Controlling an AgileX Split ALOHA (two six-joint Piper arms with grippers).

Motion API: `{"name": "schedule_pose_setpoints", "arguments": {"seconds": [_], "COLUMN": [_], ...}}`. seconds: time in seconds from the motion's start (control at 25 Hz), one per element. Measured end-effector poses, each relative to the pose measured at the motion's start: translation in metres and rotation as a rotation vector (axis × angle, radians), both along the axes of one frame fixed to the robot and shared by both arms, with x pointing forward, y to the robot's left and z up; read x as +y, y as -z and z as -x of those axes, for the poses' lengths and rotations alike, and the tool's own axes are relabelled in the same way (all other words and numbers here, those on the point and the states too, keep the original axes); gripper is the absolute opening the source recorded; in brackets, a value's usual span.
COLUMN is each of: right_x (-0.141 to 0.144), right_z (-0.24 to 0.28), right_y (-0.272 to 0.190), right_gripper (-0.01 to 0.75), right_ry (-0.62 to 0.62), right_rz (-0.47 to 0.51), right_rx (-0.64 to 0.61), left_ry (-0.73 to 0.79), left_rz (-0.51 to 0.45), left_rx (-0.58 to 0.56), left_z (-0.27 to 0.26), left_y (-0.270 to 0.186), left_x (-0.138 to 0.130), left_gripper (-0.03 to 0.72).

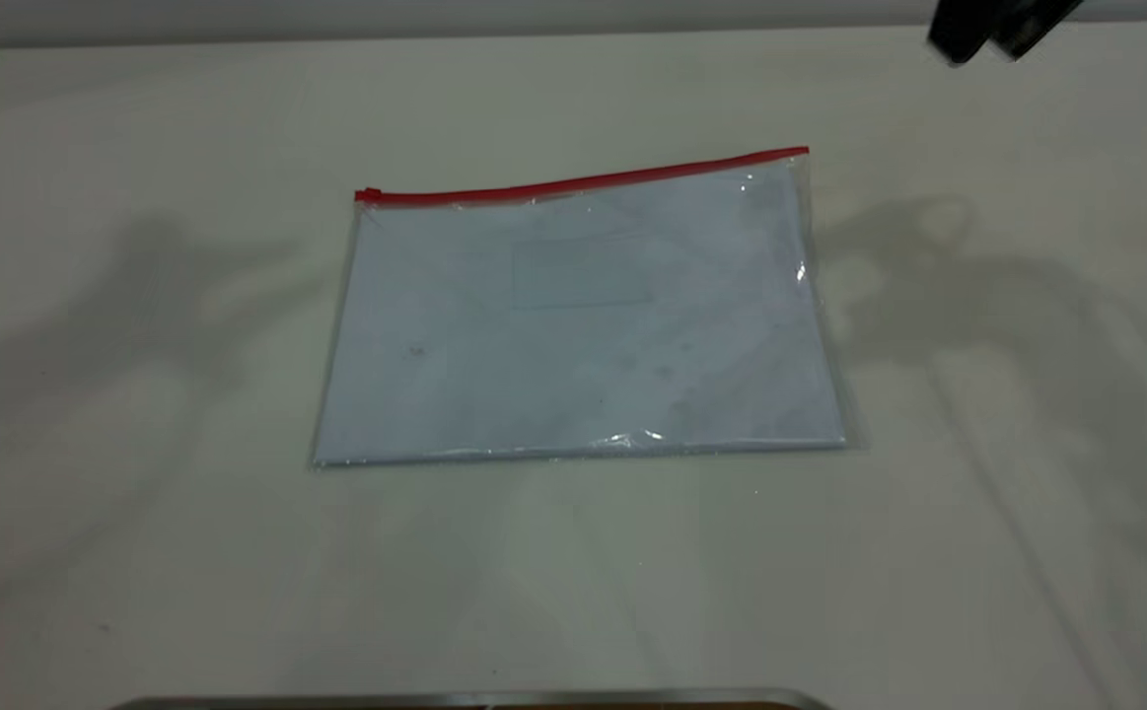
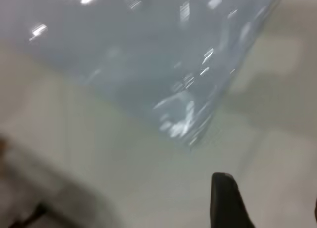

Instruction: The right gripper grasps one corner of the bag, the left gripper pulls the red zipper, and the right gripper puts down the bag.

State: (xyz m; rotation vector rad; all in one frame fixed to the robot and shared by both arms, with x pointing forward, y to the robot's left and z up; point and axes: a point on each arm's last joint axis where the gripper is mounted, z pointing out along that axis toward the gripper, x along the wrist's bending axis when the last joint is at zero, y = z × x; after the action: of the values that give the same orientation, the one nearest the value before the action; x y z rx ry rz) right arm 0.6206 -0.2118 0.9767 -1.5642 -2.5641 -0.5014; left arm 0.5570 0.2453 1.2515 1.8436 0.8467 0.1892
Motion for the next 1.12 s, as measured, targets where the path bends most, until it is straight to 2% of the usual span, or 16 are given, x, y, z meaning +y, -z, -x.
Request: {"name": "schedule_pose_setpoints", "arguments": {"seconds": [0.12, 0.24, 0.44, 0.72, 0.84, 1.12], "right_x": [0.002, 0.003, 0.000, -0.001, -0.007, -0.028], "right_z": [0.020, 0.035, 0.062, 0.142, 0.178, 0.254], "right_y": [-0.034, -0.066, -0.114, -0.158, -0.160, -0.140], "right_gripper": [0.458, 0.458, 0.458, 0.425, 0.421, 0.422], "right_ry": [-0.024, -0.032, 0.062, 0.060, 0.052, 0.050], "right_rz": [-0.054, -0.095, -0.135, -0.135, -0.141, -0.110], "right_rx": [0.034, 0.002, -0.077, -0.188, -0.209, -0.268], "left_ry": [-0.112, -0.240, -0.425, -0.544, -0.552, -0.537], "left_rz": [-0.064, -0.124, -0.194, -0.327, -0.368, -0.390], "left_rx": [-0.014, -0.026, 0.020, 0.180, 0.238, 0.326], "left_z": [0.035, 0.068, 0.120, 0.174, 0.197, 0.248], "left_y": [-0.023, -0.039, -0.034, 0.033, 0.066, 0.138], "left_x": [0.006, 0.014, 0.027, 0.039, 0.041, 0.038], "left_gripper": [0.457, 0.457, 0.457, 0.457, 0.457, 0.457]}}
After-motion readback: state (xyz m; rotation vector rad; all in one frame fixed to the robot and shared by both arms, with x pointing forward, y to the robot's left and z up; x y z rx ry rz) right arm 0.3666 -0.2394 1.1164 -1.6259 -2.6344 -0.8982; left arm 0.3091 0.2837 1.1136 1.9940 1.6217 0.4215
